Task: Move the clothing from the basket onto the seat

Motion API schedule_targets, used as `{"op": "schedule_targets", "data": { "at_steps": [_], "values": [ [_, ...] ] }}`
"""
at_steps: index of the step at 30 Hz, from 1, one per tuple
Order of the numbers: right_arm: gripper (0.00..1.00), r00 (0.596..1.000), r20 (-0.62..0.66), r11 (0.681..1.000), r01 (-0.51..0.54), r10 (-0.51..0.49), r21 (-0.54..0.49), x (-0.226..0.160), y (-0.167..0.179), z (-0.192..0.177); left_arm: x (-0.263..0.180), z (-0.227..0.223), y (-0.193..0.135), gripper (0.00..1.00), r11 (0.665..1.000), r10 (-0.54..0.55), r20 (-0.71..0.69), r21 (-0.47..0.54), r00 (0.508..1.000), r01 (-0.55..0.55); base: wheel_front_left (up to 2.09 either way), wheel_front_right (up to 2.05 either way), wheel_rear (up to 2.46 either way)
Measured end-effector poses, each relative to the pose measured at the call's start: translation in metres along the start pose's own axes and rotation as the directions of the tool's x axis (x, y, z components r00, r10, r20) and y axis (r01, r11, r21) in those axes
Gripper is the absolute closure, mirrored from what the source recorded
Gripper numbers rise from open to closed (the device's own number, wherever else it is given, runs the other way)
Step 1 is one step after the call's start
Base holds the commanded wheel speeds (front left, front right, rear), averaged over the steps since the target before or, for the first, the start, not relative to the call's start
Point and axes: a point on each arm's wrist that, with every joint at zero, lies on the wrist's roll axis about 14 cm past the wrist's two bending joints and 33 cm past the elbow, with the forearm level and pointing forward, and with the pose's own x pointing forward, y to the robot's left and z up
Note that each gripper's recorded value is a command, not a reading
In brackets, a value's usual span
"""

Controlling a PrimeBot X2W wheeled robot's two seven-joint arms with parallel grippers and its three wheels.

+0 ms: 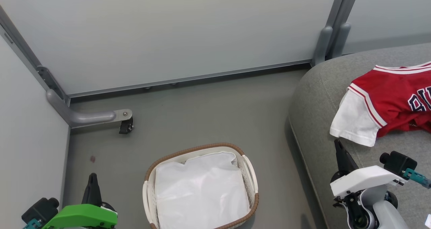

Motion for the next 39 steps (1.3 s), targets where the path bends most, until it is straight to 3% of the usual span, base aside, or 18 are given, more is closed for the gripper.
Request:
{"op": "schedule_targets", "data": {
  "at_steps": [19, 39],
  "values": [
    [1.0, 1.0, 0.011, 0.97, 0.01, -0.013, 0.241, -0.002, -0.002, 0.009, 0.003, 0.012, -0.01, 1.0, 0.974, -0.022, 0.018, -0.227, 1.0, 0.025, 0.0, 0.0, 0.0],
    [1.0, 1.0, 0.022, 0.896, -0.008, -0.002, 0.443, -0.004, -0.001, 0.017, 0.006, 0.024, -0.022, 1.0, 0.906, -0.062, 0.034, -0.418, 0.997, 0.071, 0.0, 0.0, 0.0]
  ]
}}
